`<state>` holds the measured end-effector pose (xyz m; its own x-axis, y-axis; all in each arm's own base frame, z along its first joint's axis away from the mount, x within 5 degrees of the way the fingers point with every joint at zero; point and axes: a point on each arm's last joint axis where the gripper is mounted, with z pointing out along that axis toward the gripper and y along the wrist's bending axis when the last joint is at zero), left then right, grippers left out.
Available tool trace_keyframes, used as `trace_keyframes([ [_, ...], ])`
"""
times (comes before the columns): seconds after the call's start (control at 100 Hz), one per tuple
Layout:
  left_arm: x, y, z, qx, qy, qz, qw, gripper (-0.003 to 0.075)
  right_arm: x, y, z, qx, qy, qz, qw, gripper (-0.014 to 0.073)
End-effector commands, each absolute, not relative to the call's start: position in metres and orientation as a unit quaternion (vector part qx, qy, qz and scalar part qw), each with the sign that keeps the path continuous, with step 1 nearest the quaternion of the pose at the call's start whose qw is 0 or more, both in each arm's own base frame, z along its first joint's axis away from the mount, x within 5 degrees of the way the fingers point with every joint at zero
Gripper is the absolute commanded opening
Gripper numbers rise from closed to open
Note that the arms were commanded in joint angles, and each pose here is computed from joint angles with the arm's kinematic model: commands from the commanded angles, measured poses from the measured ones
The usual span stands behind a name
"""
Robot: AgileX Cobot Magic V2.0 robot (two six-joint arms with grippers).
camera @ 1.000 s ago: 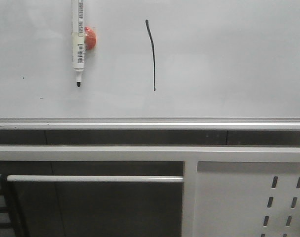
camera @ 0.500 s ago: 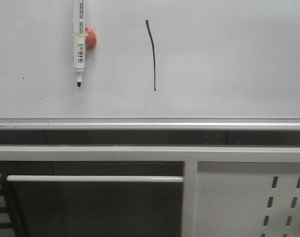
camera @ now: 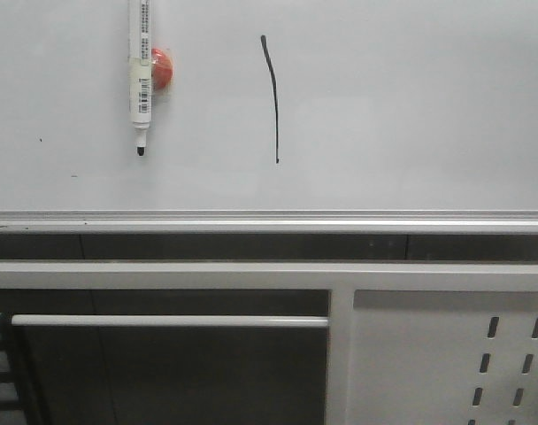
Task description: Write number 1 on whiteboard
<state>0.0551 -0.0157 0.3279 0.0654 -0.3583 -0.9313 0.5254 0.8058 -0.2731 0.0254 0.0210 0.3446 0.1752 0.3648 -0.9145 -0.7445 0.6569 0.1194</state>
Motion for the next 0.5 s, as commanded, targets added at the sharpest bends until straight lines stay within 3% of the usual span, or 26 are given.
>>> trace_keyframes([
  [0.0,0.0539,-0.0163,0.3363,0.078,0.602,-0.306,0.733,-0.0018,0.0251,0.0181,0.3540,-0.173,0.516,0.366,0.755,-0.0051],
  [0.27,0.0539,-0.0163,0.3363,0.079,0.602,-0.305,0.734,-0.0018,0.0251,0.0181,0.3540,-0.173,0.516,0.366,0.755,-0.0051],
  [0.37,0.0552,-0.0123,0.3365,0.089,0.597,-0.259,0.754,-0.0018,0.0251,0.0181,0.3540,-0.173,0.516,0.366,0.755,-0.0051],
  [0.49,0.0573,-0.0084,0.3356,0.068,0.604,-0.247,0.755,-0.0018,0.0252,0.0179,0.3541,-0.172,0.516,0.366,0.755,-0.0051],
])
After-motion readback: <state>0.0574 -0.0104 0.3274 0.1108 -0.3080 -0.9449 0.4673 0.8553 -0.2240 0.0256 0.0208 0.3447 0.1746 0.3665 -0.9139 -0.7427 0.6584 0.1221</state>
